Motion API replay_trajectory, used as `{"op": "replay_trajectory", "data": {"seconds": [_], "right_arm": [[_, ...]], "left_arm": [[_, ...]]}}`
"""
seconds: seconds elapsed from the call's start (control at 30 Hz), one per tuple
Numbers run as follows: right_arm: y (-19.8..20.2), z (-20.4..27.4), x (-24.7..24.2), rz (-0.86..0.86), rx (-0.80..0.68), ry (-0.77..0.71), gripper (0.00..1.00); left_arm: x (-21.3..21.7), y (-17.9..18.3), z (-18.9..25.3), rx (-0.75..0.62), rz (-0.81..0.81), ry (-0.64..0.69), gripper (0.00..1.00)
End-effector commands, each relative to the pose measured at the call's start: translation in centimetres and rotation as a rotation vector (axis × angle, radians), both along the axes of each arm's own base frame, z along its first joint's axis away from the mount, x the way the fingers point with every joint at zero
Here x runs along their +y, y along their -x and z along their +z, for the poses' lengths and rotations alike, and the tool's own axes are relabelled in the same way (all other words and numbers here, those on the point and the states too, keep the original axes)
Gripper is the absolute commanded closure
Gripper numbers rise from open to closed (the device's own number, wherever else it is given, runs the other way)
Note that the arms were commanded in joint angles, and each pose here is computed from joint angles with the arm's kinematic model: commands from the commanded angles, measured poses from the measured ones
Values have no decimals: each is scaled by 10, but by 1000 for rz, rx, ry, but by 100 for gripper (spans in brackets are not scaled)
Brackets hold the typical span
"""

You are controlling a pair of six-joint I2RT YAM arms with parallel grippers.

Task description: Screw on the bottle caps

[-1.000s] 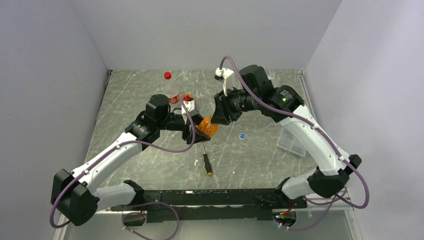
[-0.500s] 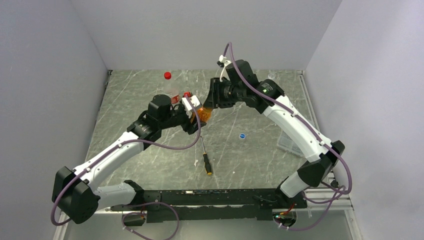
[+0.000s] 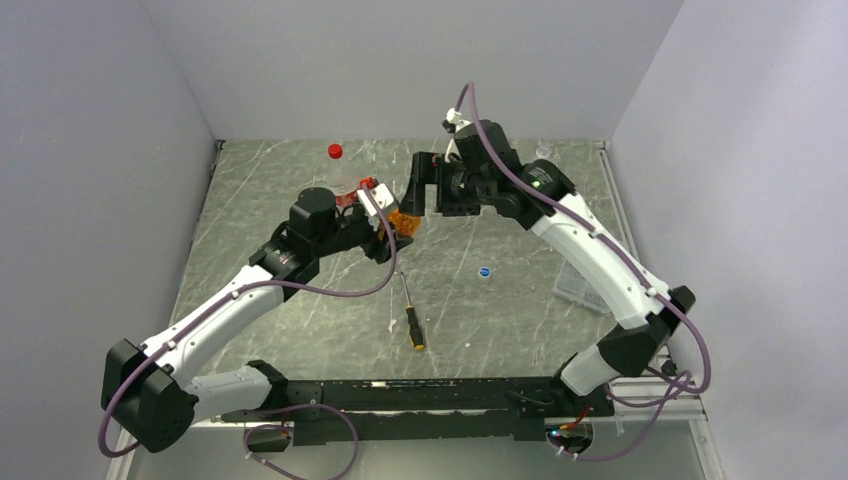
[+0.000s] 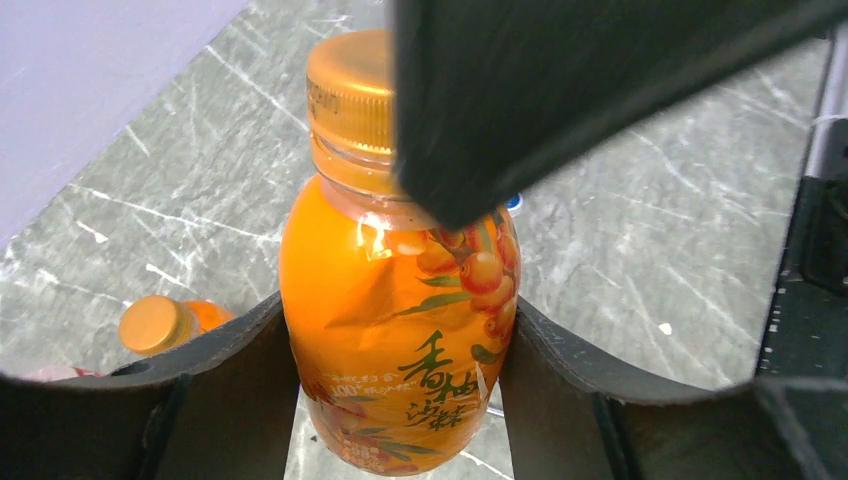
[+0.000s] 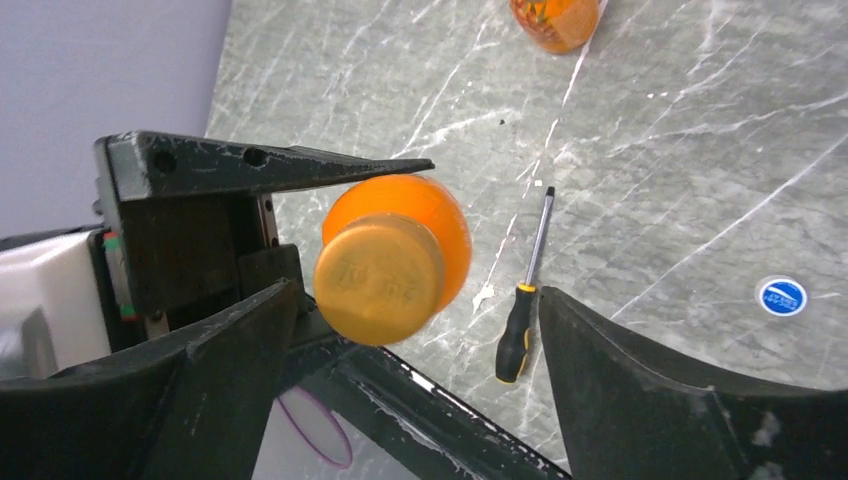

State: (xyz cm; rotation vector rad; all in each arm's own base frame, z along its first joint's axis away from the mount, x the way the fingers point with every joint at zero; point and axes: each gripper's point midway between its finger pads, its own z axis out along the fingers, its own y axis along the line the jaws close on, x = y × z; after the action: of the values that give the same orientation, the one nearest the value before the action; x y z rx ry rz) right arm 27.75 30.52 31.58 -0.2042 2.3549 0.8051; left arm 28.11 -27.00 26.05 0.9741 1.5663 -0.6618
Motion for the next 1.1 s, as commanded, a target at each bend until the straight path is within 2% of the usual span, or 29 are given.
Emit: {"op": "replay_trajectory", "data": {"seconds": [0.0,0.1,0.37,0.47,0.63,1.07], "right_arm": [[12,64,-26,15,-193,-57,1],[24,74,-28,100,-269,-67,0],[81,70,-29,464,-428,-97,1],[95,68,-26,559,-448,-115,6],[112,63,-16,681,-443,-139,24],[120,58,7,772,-432,-116,34]], "left_arm": [[-7,24,25,13,-138,95,100],[-9,49,22,92,-284,111,100],[-7,121,27,232,-686,146,100],[-5,135,28,292,-779,150,100],[-4,141,25,328,-813,157,100],[-3,142,23,343,-820,159,100]]}}
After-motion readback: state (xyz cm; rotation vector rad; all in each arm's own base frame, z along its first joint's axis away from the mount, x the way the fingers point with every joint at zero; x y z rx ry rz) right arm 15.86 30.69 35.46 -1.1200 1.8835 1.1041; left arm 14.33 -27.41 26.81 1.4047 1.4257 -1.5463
